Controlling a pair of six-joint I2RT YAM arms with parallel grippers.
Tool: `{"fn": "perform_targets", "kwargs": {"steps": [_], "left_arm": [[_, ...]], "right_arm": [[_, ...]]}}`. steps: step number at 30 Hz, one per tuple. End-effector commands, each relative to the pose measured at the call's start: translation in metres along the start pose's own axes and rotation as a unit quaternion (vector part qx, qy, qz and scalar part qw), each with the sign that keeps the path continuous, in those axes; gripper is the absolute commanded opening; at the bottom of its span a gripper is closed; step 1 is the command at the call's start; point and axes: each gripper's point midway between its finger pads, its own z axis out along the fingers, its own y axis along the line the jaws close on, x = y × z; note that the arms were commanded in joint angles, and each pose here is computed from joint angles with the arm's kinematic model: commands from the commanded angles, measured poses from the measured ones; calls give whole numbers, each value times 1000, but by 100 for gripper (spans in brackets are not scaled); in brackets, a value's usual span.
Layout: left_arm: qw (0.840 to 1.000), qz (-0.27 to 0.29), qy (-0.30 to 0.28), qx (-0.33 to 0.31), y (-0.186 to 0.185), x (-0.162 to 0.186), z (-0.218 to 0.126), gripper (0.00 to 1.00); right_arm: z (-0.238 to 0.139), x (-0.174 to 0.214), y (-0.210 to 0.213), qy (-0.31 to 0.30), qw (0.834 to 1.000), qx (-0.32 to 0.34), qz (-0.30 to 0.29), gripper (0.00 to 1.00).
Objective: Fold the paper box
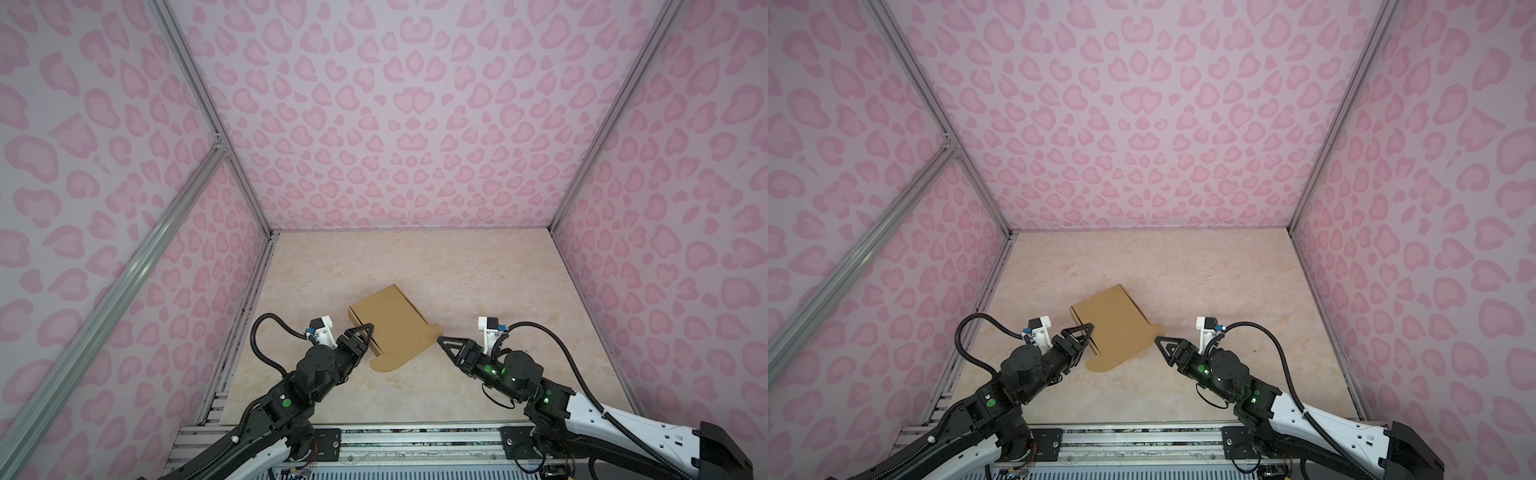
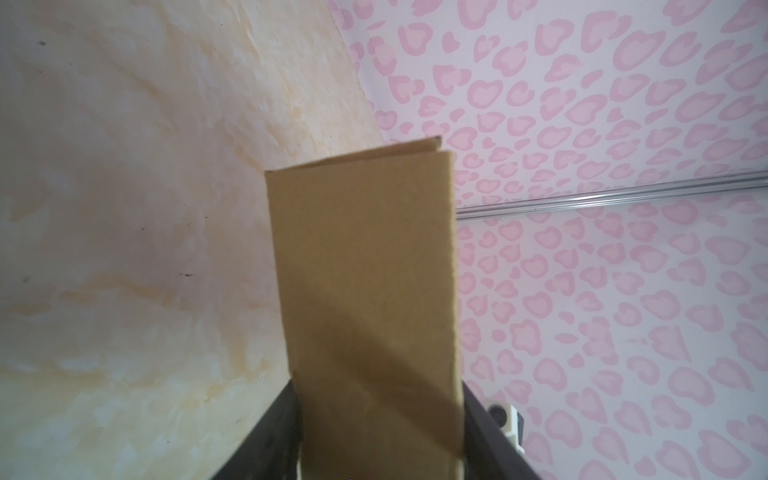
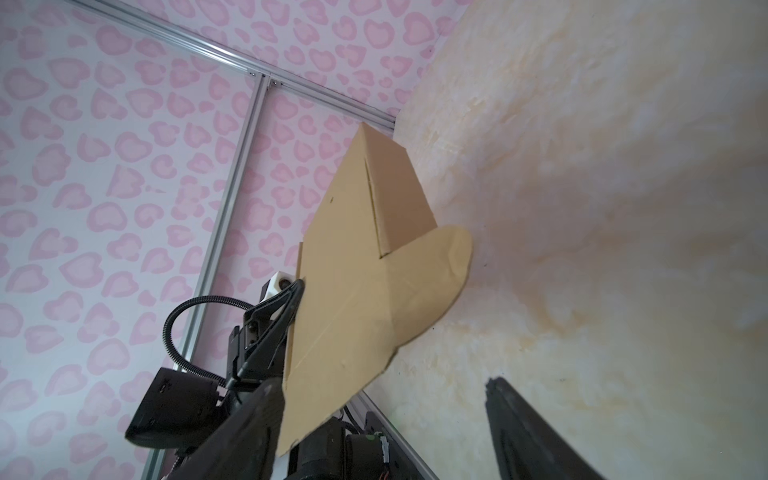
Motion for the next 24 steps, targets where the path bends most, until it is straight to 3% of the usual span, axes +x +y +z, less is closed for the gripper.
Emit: {"fn": "perform_targets", "kwargs": {"steps": [1, 16, 24], "left_arm": [[1000, -12, -11, 19, -12, -5, 0, 55], [999, -25, -20, 26, -9, -8, -3, 56], [999, -27, -14, 25, -8, -5, -2, 56]], "right_arm": [[6, -8, 24, -23, 998, -47, 18, 80], [40, 22, 25, -8, 997, -65, 48, 81], [58, 24, 36, -22, 992, -109, 56, 81]]}}
